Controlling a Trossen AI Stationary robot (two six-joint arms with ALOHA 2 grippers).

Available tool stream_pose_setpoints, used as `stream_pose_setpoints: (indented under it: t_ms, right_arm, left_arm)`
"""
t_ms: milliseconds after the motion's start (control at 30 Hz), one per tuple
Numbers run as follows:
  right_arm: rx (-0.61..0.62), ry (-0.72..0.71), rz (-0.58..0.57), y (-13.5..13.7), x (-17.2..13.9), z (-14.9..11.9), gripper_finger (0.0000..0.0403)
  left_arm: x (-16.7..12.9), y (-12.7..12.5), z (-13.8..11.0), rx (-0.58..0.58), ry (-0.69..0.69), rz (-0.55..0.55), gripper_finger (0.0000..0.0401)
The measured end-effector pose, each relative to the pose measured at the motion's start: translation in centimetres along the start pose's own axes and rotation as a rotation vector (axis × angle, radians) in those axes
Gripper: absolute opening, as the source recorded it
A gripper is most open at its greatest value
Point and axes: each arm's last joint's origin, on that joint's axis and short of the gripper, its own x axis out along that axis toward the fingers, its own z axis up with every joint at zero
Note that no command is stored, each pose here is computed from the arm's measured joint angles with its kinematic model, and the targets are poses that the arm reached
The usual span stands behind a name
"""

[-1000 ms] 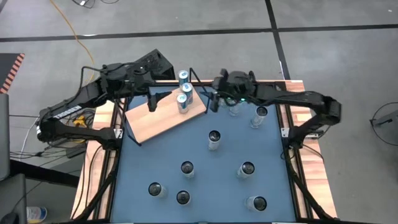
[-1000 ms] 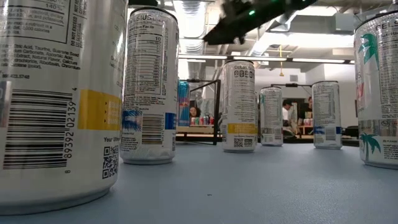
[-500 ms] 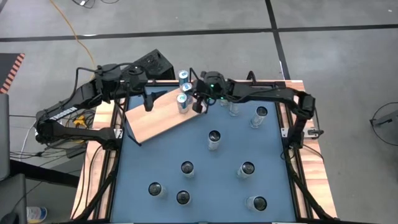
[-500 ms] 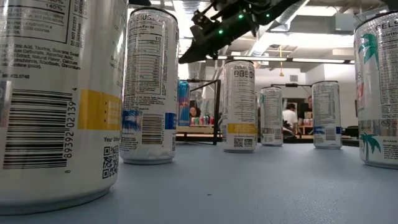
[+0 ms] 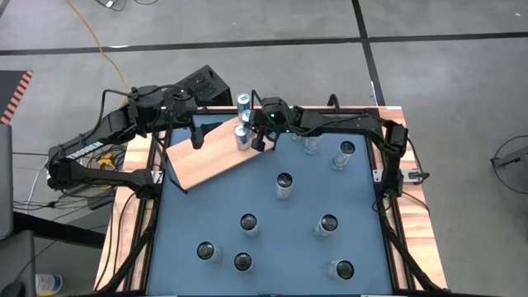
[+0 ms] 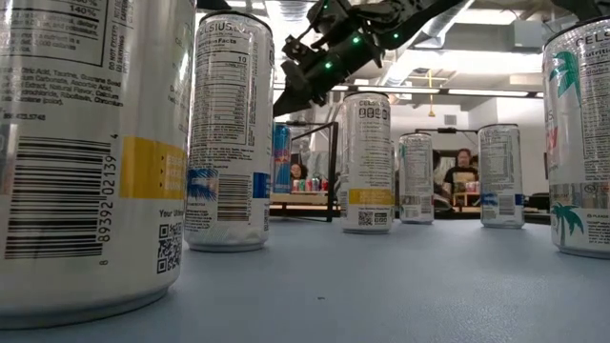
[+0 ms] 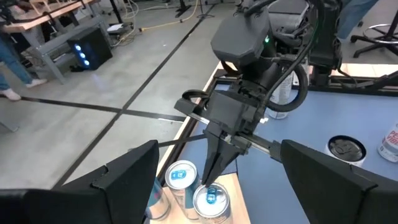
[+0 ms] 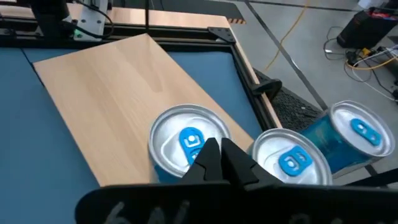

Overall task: Place canned beverage on shelf
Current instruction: Adjust the blue soda cans on the shelf

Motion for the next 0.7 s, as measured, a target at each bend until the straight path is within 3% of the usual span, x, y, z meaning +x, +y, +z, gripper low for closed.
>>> stream_pose_setpoints:
  t_ms: [267, 700]
  right_arm:
    - [-0.038, -0.045, -0.045, -0.2, -0.9, 1.2, 0.0000]
    - [-0.023, -0.021, -0.080, -1.6, -0.7, 0.6, 0.0000]
  left_arm:
    - [0.0, 0.0, 0.0, 0.001, 0.000, 0.001, 0.0325]
    - [0.0, 0.0, 0.0, 0.001, -0.001, 0.002, 0.0325]
